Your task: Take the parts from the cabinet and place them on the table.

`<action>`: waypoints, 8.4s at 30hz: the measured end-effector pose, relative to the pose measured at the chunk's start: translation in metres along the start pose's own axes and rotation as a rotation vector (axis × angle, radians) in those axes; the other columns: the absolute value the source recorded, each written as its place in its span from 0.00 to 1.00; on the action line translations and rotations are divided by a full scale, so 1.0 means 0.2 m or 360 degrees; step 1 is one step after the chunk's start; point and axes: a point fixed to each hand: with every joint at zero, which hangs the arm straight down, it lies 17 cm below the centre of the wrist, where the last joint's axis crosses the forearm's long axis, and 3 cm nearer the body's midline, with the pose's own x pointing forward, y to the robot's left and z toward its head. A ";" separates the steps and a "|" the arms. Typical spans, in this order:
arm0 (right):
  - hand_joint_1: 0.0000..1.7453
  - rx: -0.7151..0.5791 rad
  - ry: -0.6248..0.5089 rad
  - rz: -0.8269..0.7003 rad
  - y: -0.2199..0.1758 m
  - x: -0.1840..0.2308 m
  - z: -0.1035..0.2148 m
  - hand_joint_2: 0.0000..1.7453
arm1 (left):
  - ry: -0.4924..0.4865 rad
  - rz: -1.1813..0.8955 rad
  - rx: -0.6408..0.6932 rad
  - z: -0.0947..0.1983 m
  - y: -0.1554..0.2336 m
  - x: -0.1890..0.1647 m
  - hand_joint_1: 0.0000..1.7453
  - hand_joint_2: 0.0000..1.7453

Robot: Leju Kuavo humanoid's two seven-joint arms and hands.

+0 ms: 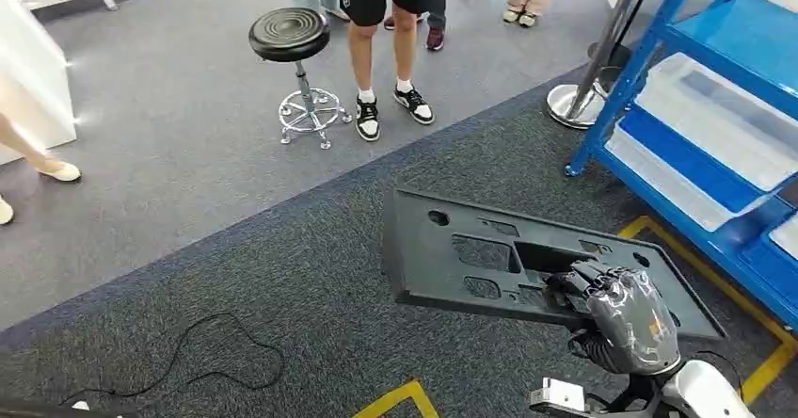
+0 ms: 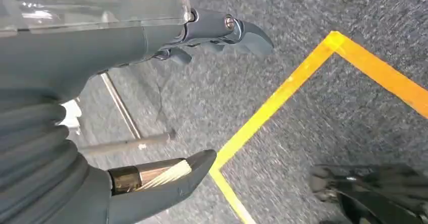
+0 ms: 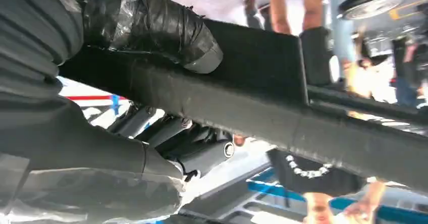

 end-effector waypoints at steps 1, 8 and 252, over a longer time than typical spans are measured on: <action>1.00 0.0002 -0.0002 -0.0004 0.00 0.00 0.00 1.00 | -0.0006 -0.0008 0.0001 0.00 0.00 0.00 0.00 1.00; 1.00 -0.0008 -0.0005 -0.0008 0.01 0.01 -0.02 1.00 | -0.0001 -0.0021 0.0019 0.00 0.03 -0.01 0.00 1.00; 1.00 0.0496 0.0018 0.0542 0.42 -0.27 -0.63 1.00 | 0.0095 0.0057 -0.0014 0.06 -0.02 -0.06 0.00 1.00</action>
